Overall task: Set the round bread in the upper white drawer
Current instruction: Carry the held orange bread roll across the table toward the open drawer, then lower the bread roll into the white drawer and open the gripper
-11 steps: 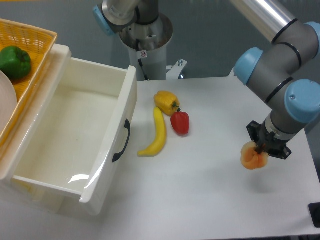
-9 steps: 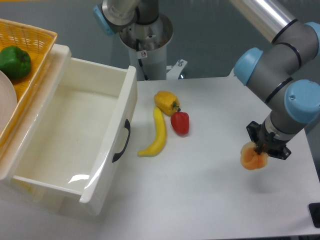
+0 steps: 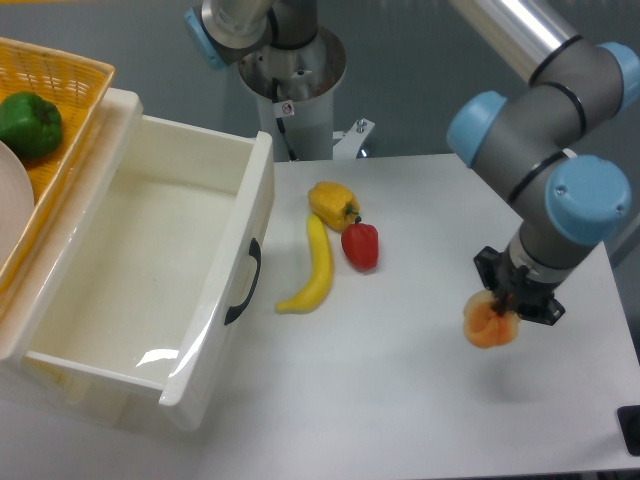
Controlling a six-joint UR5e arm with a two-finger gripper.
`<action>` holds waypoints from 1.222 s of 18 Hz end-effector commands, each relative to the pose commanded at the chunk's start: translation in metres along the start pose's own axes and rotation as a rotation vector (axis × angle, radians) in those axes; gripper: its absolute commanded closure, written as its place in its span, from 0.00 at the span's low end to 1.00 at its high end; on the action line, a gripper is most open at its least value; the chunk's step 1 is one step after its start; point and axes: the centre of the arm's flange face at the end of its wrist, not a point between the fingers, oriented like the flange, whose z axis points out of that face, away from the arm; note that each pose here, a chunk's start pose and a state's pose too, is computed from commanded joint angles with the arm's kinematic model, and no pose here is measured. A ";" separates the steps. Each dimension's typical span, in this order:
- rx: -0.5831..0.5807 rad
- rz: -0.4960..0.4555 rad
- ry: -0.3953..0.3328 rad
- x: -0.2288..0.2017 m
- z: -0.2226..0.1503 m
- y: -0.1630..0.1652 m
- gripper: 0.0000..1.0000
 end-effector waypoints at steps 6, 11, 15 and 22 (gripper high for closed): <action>0.182 -0.120 -0.025 0.046 -0.068 -0.040 1.00; 0.263 -0.156 0.000 0.097 -0.097 -0.083 1.00; 0.268 -0.108 0.061 0.148 -0.081 -0.116 1.00; 0.287 -0.020 0.147 0.220 -0.071 -0.154 1.00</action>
